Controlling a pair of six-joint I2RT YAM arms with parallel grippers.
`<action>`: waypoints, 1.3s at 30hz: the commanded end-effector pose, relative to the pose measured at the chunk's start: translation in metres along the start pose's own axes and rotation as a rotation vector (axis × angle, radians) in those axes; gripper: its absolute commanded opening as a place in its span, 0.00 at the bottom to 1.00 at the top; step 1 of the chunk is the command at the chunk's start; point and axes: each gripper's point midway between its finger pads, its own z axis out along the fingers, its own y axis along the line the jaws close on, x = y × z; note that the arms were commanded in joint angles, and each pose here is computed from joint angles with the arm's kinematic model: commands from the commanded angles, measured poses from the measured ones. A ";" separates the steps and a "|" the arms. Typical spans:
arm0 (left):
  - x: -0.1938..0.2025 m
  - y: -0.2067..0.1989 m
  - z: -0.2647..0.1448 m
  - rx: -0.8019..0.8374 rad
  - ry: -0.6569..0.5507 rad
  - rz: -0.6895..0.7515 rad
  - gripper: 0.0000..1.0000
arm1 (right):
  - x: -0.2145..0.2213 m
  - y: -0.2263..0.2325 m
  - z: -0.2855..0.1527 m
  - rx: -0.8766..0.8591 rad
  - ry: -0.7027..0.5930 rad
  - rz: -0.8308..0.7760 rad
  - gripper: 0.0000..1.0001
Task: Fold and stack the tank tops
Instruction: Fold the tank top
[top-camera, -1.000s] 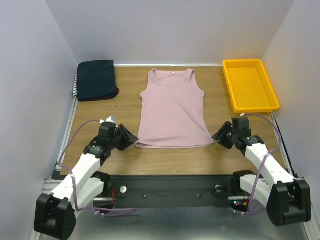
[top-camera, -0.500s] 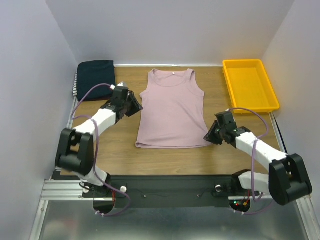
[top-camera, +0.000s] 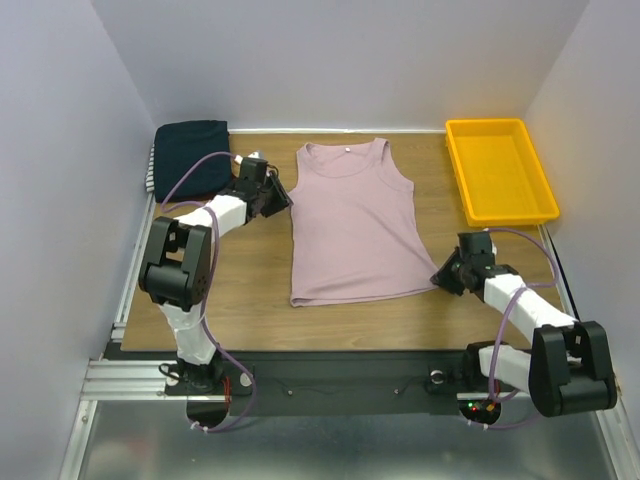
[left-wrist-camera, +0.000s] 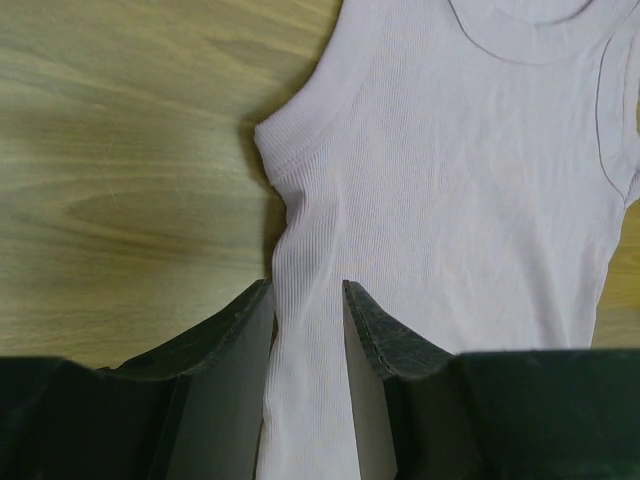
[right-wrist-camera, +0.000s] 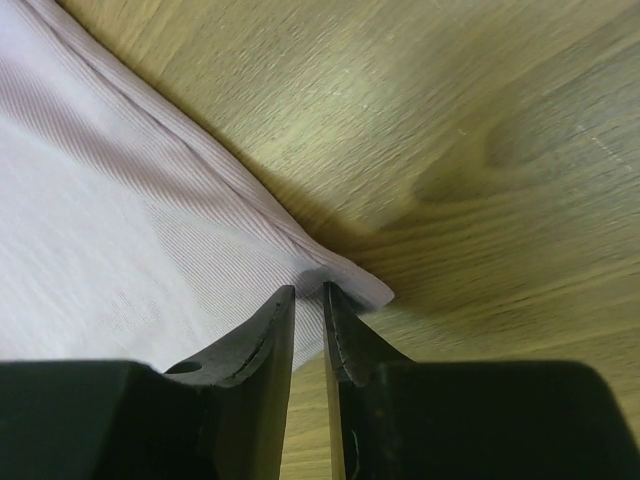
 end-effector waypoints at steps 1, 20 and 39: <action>-0.018 0.009 0.009 -0.042 -0.035 0.012 0.45 | -0.007 0.006 -0.002 -0.020 -0.009 -0.043 0.24; -0.030 0.011 0.055 -0.042 -0.007 0.020 0.43 | 0.065 0.141 -0.064 -0.231 -0.016 -0.430 0.23; -0.037 0.018 0.066 -0.074 -0.016 0.019 0.15 | 0.224 0.291 -0.032 -0.280 0.071 -0.854 0.22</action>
